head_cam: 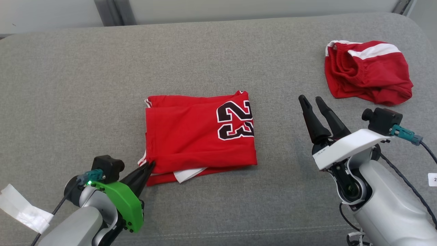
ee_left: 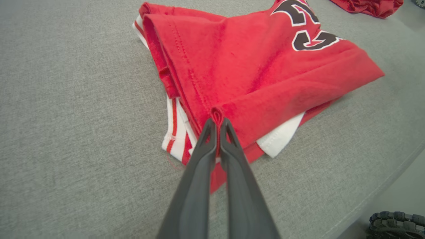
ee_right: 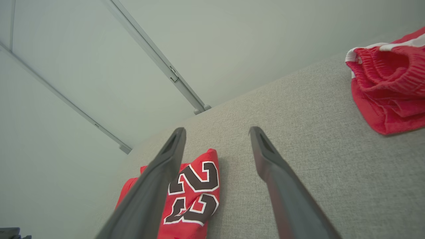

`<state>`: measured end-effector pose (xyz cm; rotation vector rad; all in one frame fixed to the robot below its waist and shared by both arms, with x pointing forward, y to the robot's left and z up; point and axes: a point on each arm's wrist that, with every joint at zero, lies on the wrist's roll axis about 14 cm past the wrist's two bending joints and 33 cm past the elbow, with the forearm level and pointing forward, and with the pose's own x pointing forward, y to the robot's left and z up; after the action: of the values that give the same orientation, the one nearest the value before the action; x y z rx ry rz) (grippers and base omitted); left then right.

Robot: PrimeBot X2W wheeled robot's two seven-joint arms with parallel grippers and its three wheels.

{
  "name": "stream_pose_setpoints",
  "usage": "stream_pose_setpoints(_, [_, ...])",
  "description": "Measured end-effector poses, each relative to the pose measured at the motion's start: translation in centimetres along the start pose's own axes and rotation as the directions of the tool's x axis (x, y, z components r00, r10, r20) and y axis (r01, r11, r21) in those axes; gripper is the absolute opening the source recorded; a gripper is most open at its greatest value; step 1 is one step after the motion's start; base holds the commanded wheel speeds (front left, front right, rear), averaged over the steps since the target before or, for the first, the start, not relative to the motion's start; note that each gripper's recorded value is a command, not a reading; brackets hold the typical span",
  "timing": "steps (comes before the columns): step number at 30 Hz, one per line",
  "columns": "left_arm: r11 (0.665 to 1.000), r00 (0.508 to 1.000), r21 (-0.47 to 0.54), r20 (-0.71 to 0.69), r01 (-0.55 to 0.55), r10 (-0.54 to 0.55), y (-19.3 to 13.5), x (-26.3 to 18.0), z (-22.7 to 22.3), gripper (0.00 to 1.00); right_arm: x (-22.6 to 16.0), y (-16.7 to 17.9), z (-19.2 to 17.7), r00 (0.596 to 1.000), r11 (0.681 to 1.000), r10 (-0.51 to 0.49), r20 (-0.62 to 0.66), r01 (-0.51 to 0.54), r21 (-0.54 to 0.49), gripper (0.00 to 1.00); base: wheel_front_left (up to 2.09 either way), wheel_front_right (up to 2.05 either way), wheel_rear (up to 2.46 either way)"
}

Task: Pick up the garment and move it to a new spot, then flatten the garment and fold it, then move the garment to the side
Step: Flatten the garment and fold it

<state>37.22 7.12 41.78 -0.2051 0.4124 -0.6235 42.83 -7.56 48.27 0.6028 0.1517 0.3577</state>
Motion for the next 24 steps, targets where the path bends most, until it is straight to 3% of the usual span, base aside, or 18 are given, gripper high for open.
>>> stream_pose_setpoints(1, [1.000,1.000,-0.003,-0.004,-0.006,0.006,0.2,0.0,-0.1,1.00,0.0,0.0,0.0,1.000,1.000,0.000,-0.001,0.000,0.000,1.00,0.00,0.00,0.00])
stream_pose_setpoints(6, [1.000,1.000,-0.007,-0.008,-0.019,0.019,0.6,-0.1,-0.3,1.00,0.0,-0.1,-0.2,1.000,1.000,-0.005,-0.009,0.005,-0.001,1.00,0.00,0.00,0.00])
stream_pose_setpoints(18, [0.995,0.985,-0.041,0.144,-0.088,0.093,2.6,-0.3,3.6,1.00,0.1,0.1,0.1,1.000,1.000,0.001,-0.004,-0.001,-0.007,1.00,0.00,0.00,0.00])
stream_pose_setpoints(24, [0.984,0.960,-0.111,0.229,-0.141,0.163,3.2,-0.3,5.8,1.00,-0.1,0.0,-0.5,1.000,1.000,-0.008,-0.022,0.008,-0.011,1.00,0.00,0.00,0.00])
